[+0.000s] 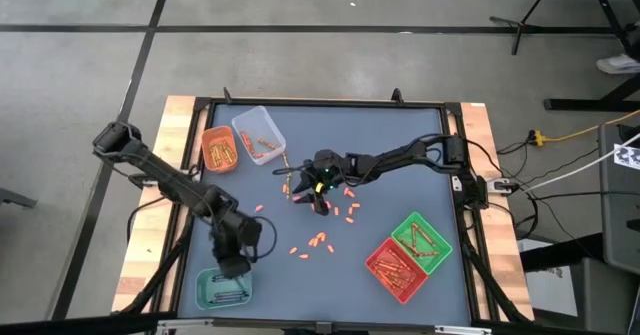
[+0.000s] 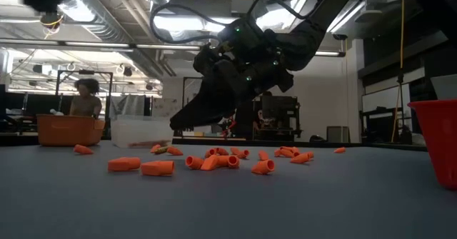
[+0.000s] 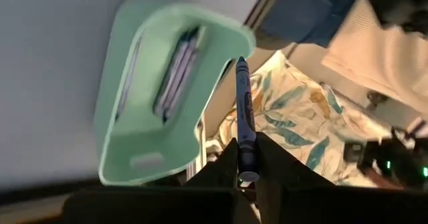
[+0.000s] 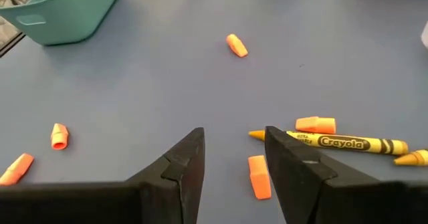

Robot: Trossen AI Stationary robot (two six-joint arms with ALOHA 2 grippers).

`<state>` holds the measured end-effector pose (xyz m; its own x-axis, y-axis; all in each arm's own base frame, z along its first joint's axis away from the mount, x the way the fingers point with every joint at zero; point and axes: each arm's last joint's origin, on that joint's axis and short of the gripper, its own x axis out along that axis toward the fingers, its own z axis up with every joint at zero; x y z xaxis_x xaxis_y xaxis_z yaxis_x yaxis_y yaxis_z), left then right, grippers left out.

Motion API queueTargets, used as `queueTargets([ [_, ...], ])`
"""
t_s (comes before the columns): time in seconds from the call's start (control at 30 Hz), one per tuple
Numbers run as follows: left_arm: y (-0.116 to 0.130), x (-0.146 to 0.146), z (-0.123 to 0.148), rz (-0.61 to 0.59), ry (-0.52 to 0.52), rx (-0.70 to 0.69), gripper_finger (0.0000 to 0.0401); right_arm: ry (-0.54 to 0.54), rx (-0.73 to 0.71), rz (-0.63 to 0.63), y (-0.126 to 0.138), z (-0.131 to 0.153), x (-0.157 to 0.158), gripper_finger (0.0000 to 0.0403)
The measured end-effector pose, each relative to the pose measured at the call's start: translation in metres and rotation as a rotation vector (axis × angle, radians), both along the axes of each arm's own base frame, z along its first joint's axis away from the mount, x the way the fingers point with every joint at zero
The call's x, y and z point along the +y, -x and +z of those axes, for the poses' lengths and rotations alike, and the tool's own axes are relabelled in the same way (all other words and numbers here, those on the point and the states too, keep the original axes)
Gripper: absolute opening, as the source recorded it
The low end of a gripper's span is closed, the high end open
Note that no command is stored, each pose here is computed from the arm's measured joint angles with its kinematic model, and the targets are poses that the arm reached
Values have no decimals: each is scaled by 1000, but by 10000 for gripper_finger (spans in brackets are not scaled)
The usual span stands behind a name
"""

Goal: Sort crayons
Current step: Put the blue crayon into the blue bin, then put the yellow crayon into the orange bin

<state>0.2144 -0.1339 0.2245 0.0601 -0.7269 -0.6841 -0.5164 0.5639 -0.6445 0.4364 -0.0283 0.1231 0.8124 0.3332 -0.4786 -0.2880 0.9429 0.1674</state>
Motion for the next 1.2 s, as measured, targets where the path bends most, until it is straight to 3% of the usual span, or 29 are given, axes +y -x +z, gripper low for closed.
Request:
queueTargets([
  [0.13,12,-15,-2,55,-38,119,18,3,-1,1,0,0,0,154],
  [0.27,21,-25,-3,91,-92,152,35,3,-1,2,0,0,0,154],
  [0.6,23,-29,-6,180,-301,-47,101,3,-1,2,0,0,0,154],
  [0.8,8,-11,-7,271,-547,-279,123,3,-1,2,0,0,0,154],
  [0.93,-5,10,-6,414,-750,-389,125,-1,26,1,1,-2,0,154],
  [1.03,-13,27,-5,511,-870,-427,125,-10,94,-5,5,-6,-2,154],
  [1.2,-25,58,-4,551,-966,-419,125,-23,177,-54,15,-2,-22,154],
])
